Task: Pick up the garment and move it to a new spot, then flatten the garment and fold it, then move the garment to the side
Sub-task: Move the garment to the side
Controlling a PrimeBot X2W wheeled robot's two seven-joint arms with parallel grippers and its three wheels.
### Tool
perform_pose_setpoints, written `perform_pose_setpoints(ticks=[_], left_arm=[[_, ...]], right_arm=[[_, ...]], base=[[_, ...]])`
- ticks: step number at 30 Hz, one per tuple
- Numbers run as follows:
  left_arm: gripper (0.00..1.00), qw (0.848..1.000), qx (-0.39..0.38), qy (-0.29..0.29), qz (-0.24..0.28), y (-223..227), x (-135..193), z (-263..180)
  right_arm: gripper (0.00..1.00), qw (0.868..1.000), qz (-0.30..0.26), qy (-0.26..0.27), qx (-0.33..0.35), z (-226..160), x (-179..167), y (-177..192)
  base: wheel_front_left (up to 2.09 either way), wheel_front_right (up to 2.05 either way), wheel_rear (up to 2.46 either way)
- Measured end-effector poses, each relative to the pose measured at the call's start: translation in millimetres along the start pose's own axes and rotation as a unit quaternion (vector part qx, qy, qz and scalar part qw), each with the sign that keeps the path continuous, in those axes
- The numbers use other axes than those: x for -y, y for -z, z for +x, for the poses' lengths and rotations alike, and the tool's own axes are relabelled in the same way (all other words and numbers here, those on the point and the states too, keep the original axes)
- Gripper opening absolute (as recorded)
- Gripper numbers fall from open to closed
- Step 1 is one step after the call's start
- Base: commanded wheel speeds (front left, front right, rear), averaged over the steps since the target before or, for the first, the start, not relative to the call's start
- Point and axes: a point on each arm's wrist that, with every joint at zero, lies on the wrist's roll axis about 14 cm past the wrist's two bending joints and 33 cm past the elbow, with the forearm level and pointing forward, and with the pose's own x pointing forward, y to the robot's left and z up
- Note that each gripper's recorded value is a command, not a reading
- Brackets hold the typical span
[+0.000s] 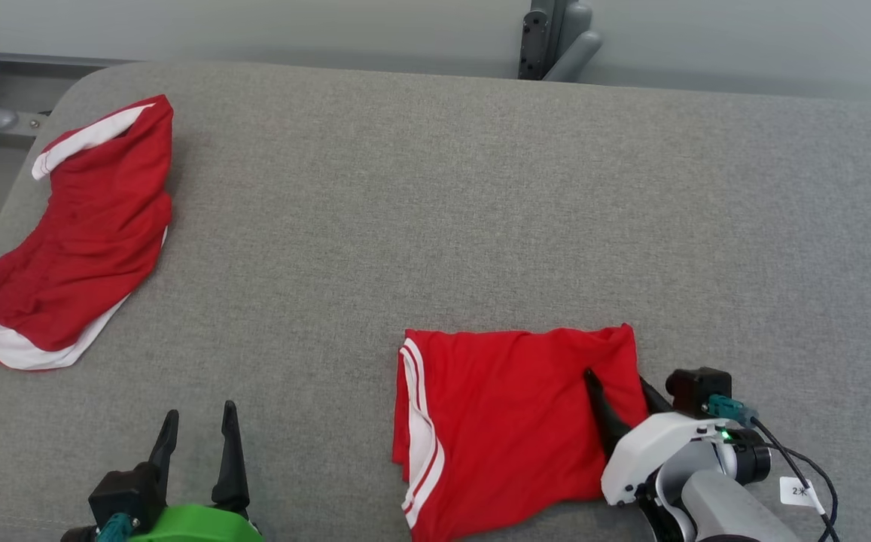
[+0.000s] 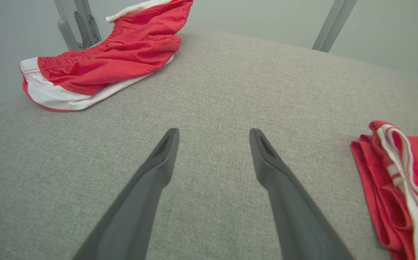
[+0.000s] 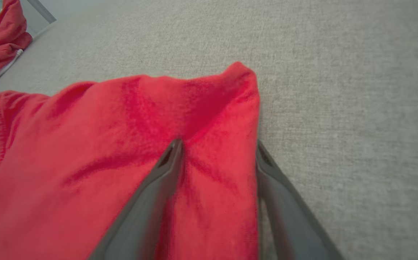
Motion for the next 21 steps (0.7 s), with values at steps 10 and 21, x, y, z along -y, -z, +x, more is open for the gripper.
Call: perform_pose_setpoints(ticks=[10,21], left_arm=[[1.00,0.999,-0.001,0.049,0.005,-1,32,17],[1.00,0.987,-0.010,0.159,0.005,5,106,35]], right_arm=[[0.00,0.996,0.008,0.059,0.060,-1,49,-40],[0.00,0.980,0.023,0.178,0.086,-75,113,-34]], base=[[0.00,0.00,0.00],[0.00,0.00,0.00]])
